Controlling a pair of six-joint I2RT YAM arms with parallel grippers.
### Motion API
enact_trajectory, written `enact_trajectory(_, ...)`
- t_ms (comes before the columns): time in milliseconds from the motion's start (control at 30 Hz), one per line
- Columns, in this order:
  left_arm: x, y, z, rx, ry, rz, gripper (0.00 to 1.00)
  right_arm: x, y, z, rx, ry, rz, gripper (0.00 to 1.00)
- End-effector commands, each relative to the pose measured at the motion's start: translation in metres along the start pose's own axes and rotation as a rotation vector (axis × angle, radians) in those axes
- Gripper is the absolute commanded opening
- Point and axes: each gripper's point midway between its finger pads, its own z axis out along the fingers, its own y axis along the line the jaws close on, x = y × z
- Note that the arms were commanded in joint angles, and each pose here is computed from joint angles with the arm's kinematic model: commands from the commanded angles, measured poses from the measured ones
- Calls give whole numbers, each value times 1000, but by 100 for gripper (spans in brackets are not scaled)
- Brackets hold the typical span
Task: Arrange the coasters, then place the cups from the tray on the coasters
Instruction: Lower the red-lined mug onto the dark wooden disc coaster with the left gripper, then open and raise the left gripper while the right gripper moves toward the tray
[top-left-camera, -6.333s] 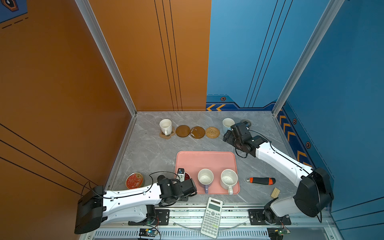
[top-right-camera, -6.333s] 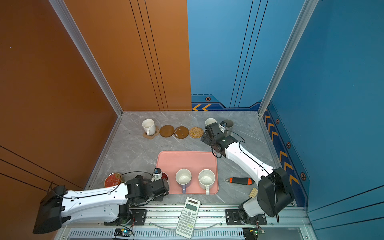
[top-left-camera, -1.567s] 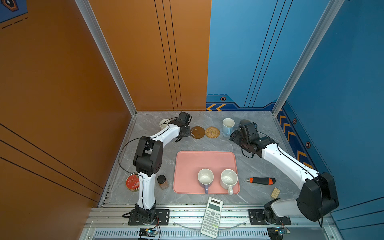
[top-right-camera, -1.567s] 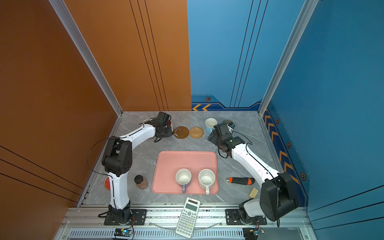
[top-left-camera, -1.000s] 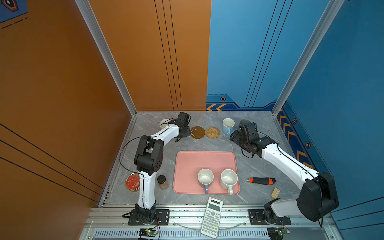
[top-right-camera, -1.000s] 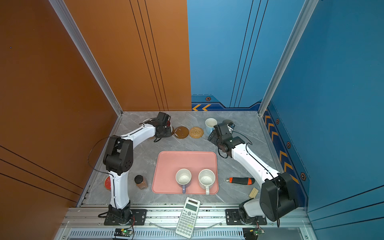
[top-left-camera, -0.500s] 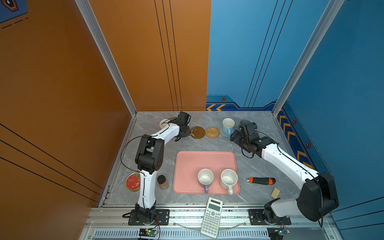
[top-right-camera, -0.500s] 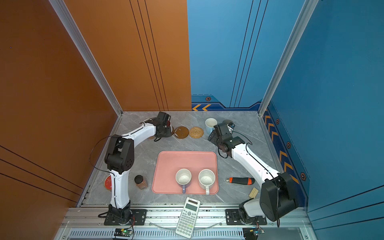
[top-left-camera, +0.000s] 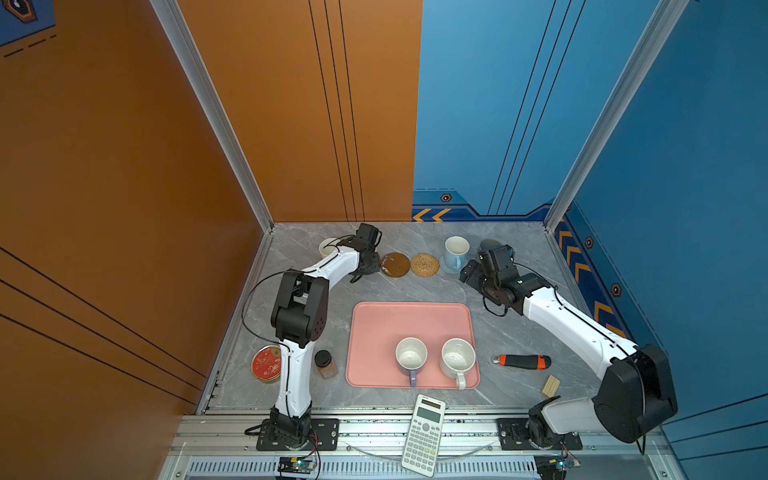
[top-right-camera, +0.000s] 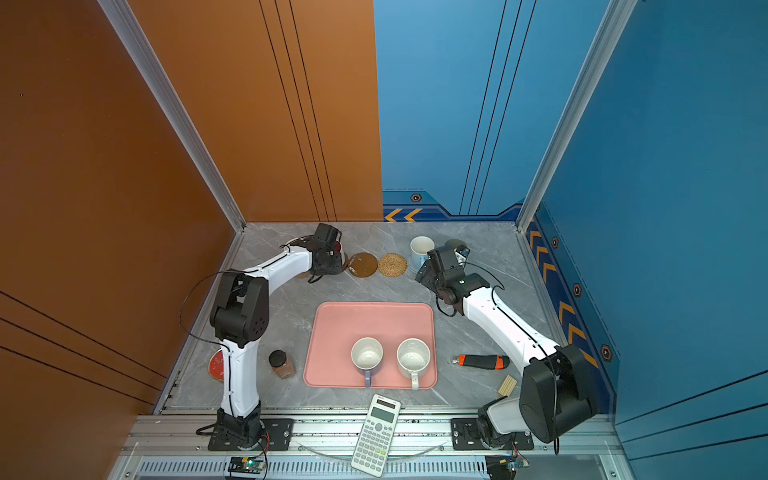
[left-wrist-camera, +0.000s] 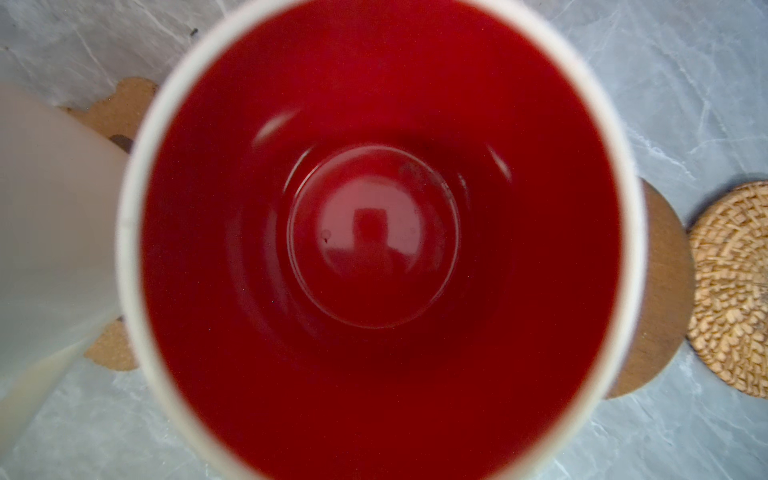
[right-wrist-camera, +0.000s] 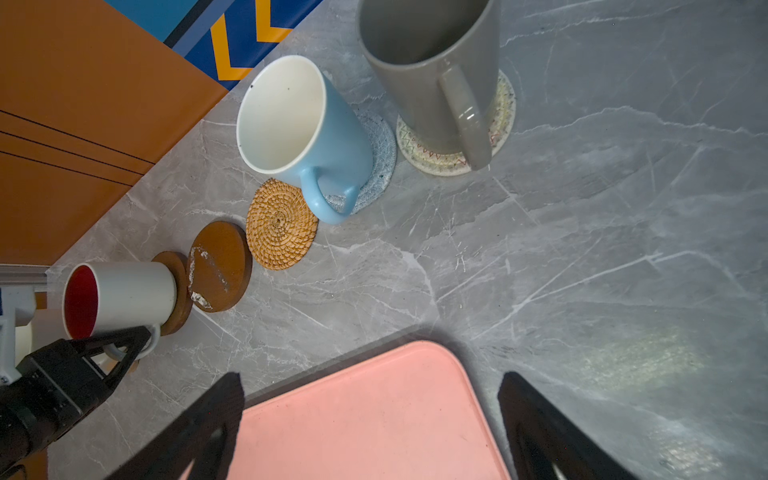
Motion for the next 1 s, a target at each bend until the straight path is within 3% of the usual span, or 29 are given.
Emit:
enact_trajectory(0,-11,3,-6,-7,-14,-1,7,-2,-1,0,4,1,6,95)
enact_trajectory(233,-9,5,-11,-9,-16,-2,27,-1,-1,0,2,4,8,95)
enact_trajectory(433,-9,6,-16,-12,-21,2,38,-1,-1,-1,2,0,9,95)
enact_trajectory(700,-14,9,-39,-6,-57,-5,42,-1,-1,-3,-2,0,10,96)
enact_trajectory(967,-24,3,-86,29,-144,-12,43,-1,0,-5,-7,0,9,97)
